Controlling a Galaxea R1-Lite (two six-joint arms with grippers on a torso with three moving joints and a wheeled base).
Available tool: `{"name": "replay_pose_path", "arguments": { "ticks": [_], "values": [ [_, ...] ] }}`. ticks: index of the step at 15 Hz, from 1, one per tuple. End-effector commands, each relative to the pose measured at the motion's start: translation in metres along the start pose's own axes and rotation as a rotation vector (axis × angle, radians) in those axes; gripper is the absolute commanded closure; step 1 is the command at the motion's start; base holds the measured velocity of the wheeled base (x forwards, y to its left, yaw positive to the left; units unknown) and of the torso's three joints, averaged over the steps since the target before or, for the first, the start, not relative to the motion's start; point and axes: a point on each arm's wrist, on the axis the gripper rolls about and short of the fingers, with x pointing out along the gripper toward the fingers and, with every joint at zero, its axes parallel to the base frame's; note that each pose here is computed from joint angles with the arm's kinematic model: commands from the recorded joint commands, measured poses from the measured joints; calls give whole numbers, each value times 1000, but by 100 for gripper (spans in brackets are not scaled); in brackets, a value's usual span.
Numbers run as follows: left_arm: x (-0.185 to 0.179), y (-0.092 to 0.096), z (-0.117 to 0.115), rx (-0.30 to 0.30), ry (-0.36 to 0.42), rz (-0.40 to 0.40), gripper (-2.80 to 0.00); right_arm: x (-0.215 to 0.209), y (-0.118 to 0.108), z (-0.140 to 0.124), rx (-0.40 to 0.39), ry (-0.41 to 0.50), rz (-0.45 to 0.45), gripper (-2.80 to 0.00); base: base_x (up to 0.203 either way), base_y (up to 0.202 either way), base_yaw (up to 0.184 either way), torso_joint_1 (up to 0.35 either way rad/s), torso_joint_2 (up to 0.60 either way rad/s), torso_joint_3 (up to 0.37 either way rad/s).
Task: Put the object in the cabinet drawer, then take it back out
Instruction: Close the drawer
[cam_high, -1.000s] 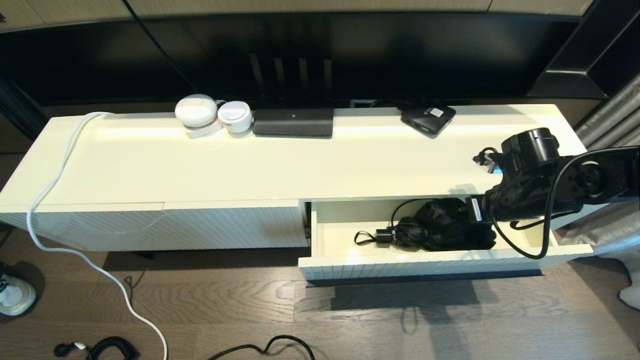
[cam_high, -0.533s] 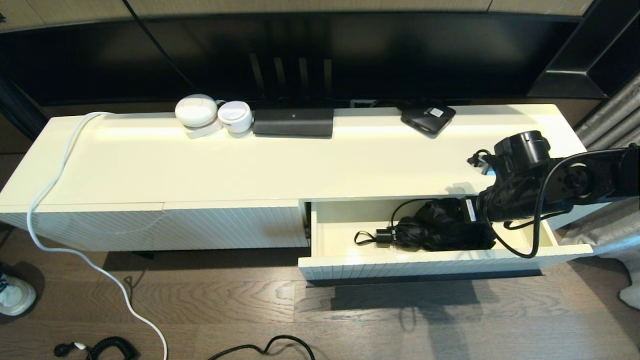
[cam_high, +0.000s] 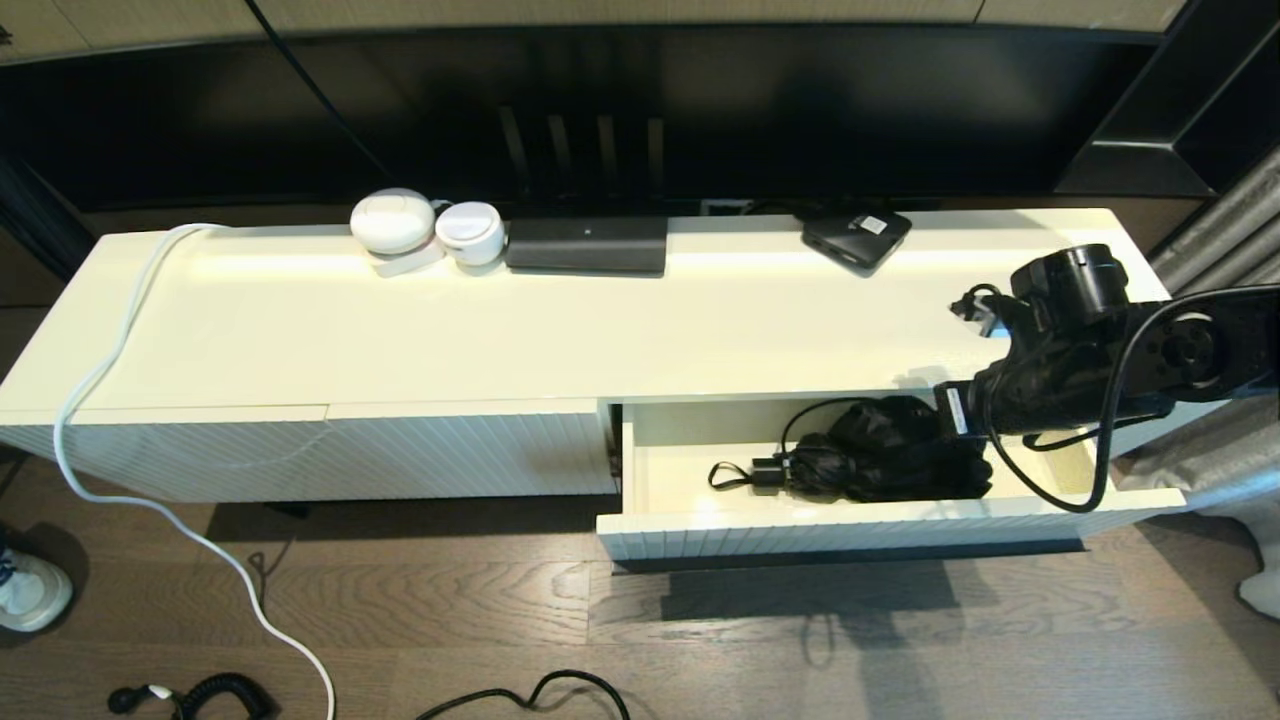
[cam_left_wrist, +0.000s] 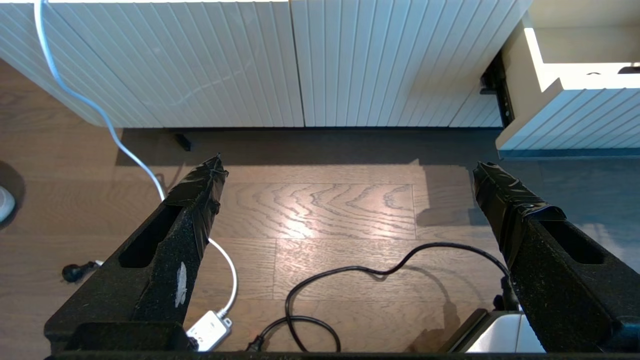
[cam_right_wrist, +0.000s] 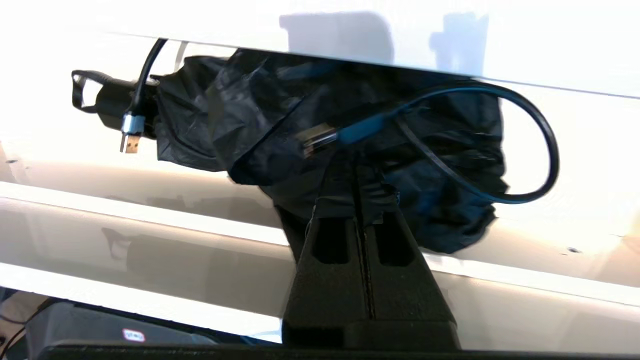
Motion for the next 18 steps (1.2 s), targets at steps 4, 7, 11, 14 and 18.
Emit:
{"name": "replay_pose_path", "arguments": {
  "ticks": [4, 7, 11, 14, 18],
  "values": [
    [0, 0, 0, 0, 0, 0, -280, -8, -10, 6, 11, -35, -26, 0, 0, 0, 0, 0, 0, 0],
    [0, 0, 0, 0, 0, 0, -280, -2, -15, 8, 21, -30, -34, 0, 0, 0, 0, 0, 0, 0],
    [0, 0, 0, 0, 0, 0, -280, 14, -13, 7, 27, -7, -24, 0, 0, 0, 0, 0, 0, 0],
    [0, 0, 0, 0, 0, 0, -280, 23, -7, 9, 19, -4, -11, 0, 0, 0, 0, 0, 0, 0],
    [0, 0, 0, 0, 0, 0, -280, 30, -2, 10, 10, -1, 0, 0, 0, 0, 0, 0, 0, 0]
  ]
}}
